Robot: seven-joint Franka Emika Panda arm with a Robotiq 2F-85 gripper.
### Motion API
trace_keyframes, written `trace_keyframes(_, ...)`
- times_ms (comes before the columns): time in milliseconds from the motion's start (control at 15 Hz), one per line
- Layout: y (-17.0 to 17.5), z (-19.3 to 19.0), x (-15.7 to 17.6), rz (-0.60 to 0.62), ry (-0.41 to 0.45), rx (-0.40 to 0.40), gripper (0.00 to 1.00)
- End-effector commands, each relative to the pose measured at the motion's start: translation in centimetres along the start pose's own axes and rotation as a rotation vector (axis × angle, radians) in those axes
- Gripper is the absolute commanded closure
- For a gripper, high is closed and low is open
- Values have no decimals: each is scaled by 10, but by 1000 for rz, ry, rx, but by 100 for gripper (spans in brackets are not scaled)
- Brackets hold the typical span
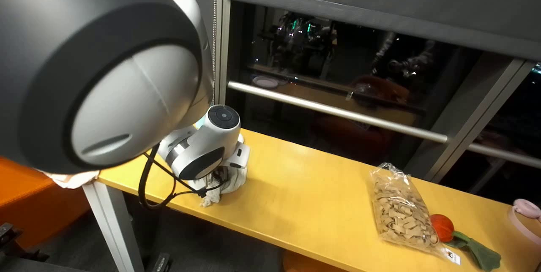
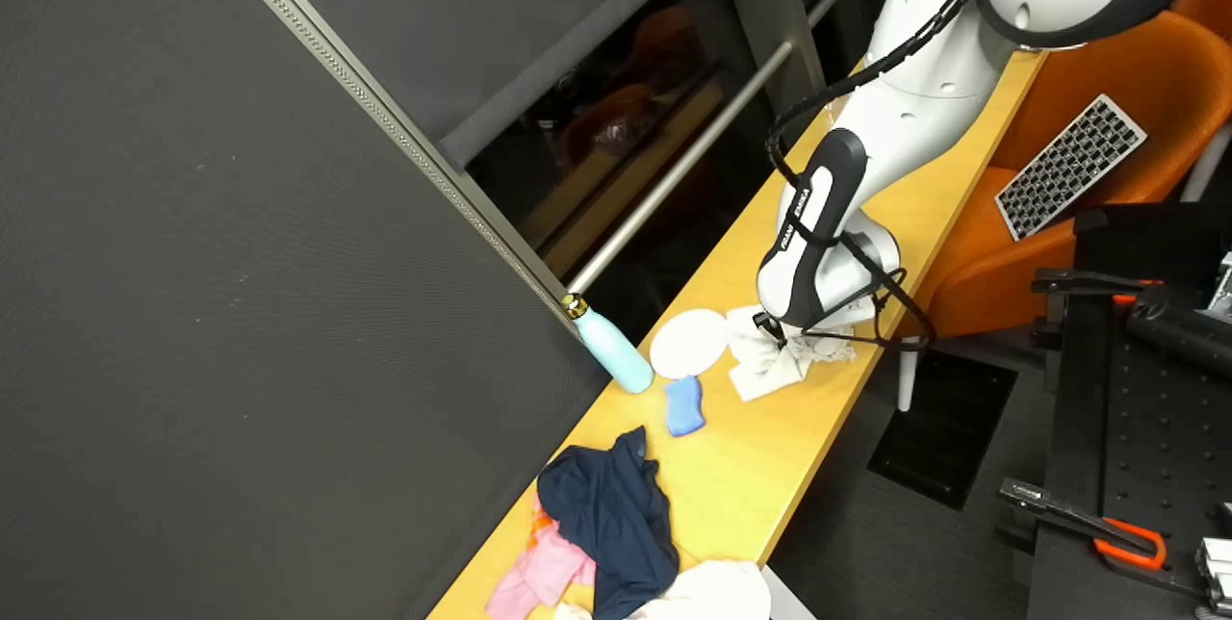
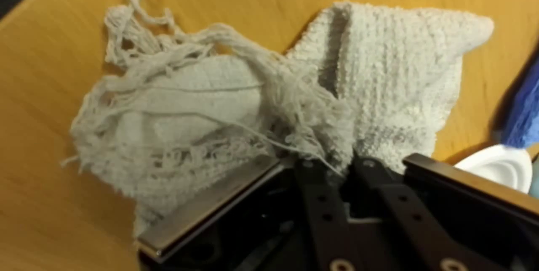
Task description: Wipe the table with the white towel
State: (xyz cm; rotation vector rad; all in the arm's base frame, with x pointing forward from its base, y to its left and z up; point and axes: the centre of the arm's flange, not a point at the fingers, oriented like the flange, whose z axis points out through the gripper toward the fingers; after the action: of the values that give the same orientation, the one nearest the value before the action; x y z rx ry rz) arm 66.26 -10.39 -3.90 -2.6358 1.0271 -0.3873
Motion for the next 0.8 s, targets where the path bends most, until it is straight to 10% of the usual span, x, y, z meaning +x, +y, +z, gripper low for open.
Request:
trace_keyframes(0, -36, -2, -6, -59, -175, -71, 97)
trace_keyframes(733, -200, 52, -21, -348, -368, -382, 97)
